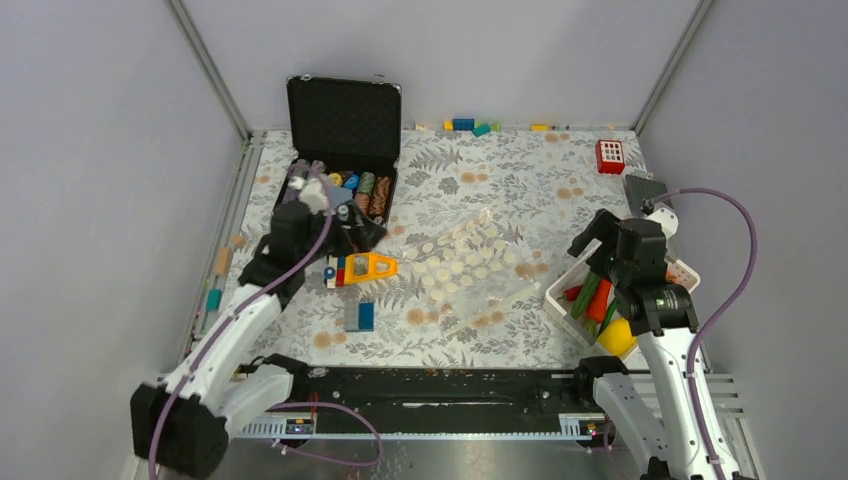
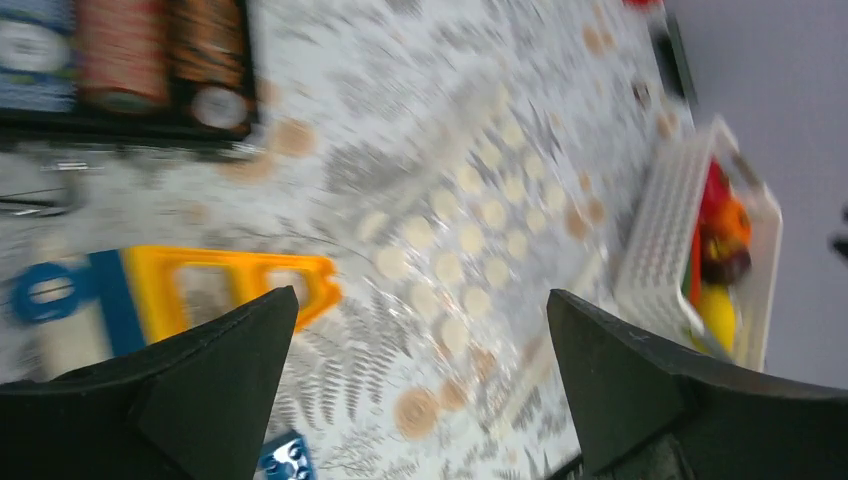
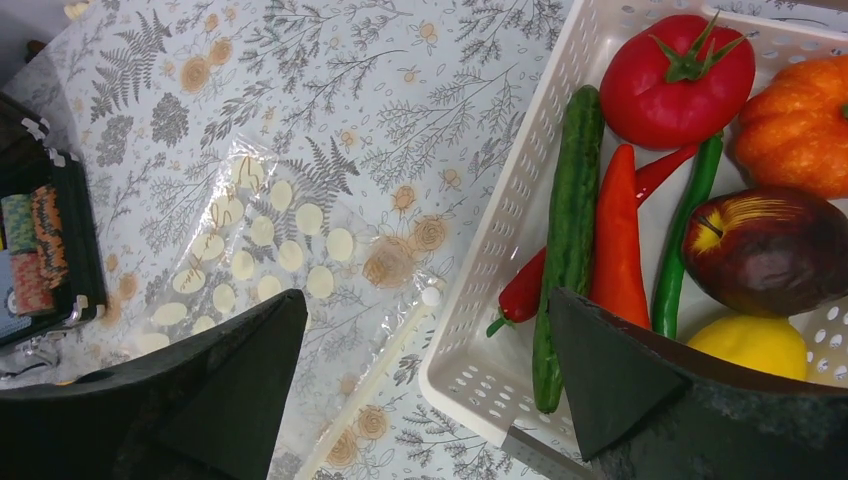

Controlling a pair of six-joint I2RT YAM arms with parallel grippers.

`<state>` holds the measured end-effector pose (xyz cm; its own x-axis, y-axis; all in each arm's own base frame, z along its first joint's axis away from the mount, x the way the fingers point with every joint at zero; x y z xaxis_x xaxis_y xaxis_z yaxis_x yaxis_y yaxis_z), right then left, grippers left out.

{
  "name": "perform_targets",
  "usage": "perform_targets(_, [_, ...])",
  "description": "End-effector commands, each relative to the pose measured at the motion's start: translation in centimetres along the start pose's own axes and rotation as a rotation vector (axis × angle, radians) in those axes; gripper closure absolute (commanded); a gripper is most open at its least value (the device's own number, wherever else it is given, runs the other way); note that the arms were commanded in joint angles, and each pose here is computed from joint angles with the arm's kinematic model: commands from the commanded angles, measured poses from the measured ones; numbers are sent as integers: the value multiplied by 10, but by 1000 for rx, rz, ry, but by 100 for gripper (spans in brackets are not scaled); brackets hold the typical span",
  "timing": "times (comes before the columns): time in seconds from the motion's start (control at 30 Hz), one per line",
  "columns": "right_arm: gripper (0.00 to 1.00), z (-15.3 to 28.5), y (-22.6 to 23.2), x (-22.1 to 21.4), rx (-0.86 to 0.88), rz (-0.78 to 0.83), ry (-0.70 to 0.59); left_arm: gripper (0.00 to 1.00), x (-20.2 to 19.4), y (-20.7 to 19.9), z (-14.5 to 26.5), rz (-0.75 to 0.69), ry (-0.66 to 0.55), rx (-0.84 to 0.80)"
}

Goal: Place the food in the zip-top bag and seal the zipper
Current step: Pick up the zipper food storage bag at the center of the board.

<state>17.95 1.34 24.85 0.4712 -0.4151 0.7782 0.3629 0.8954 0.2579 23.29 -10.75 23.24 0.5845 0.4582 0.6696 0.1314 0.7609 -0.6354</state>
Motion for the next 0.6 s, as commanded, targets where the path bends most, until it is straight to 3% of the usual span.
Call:
perform_targets(0.0, [2,4,2,-4,76,18,-23,1,-19,-56,-22,-202,160,-286])
perform_targets(0.27, [2,9,-2,-19,158,33,-84,1,-129,-112,-79,-702,484,-275])
perform_targets(0.37, [2,11,-2,-24,171,8,-71,1,-173,-125,-90,-889,546,-283])
perform_targets(0.57, [2,11,-5,-27,163,19,-82,2,-221,-128,-116,-963,690,-243])
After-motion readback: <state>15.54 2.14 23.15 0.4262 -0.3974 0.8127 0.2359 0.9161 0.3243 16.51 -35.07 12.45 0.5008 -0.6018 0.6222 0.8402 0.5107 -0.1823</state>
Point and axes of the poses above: each gripper's point midway between its finger pads, its own z axis back along the fingers, its own y axis along the line the jaws close on, x = y × z, the point moved 7 cm from there along z, back along the fingers, and after that the axes turned 6 degrees about z, right-handed, at the moved point
